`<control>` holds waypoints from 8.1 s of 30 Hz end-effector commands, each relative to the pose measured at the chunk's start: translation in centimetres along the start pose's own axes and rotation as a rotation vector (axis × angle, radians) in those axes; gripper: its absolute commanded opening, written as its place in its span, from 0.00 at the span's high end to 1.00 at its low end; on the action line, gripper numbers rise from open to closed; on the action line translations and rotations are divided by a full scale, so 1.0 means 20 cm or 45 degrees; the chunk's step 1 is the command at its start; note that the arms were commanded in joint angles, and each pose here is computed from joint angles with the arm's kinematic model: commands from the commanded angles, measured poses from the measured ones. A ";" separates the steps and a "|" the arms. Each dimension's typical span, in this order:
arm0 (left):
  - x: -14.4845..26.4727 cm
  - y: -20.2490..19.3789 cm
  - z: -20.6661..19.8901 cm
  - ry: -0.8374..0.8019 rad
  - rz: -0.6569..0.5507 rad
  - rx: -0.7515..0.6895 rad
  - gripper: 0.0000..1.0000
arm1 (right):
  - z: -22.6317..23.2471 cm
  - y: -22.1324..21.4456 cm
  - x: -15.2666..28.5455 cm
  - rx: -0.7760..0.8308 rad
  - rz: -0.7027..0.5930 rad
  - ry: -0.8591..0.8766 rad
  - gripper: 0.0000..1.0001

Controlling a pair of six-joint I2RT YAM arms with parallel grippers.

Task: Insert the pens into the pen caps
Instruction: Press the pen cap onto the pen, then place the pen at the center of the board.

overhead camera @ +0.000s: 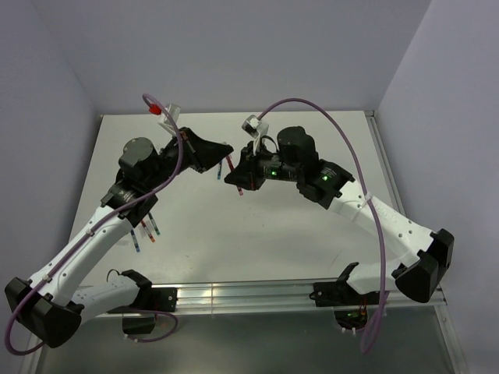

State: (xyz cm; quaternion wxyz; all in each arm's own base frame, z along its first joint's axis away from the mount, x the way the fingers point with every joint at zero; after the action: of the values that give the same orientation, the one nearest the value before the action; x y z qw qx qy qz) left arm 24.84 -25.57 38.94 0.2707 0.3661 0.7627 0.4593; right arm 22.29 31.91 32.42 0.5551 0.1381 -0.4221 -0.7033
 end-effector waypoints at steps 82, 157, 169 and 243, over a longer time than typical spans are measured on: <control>0.03 -0.29 -0.38 -0.230 0.149 0.155 1.00 | 0.03 0.60 0.20 0.015 -0.560 -0.195 1.00; 0.02 -0.25 -0.38 -0.280 0.110 0.037 1.00 | -0.03 0.59 0.30 0.010 -0.430 0.030 0.83; -0.06 -0.04 -0.28 -0.116 -0.027 0.027 1.00 | -0.03 0.52 0.24 0.035 -0.333 0.050 0.70; -0.39 -0.71 1.70 1.336 0.873 -0.300 0.75 | -0.29 0.38 0.47 0.041 -0.424 -0.586 0.43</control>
State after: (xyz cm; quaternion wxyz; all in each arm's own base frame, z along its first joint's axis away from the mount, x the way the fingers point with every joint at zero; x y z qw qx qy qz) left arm 49.36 -18.68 10.68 -0.2879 0.2976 0.5584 0.7188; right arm 28.25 21.15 35.57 0.3391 0.0279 -0.5219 -0.7822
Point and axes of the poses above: each gripper's point midway between its finger pads, its own x axis back along the fingers, its own z axis along the line the jaws close on, y = z × x, the point moved 2 cm from there along x, back along the fingers, and after that the axes turned 15 degrees about -x, right-handed, at the moved point
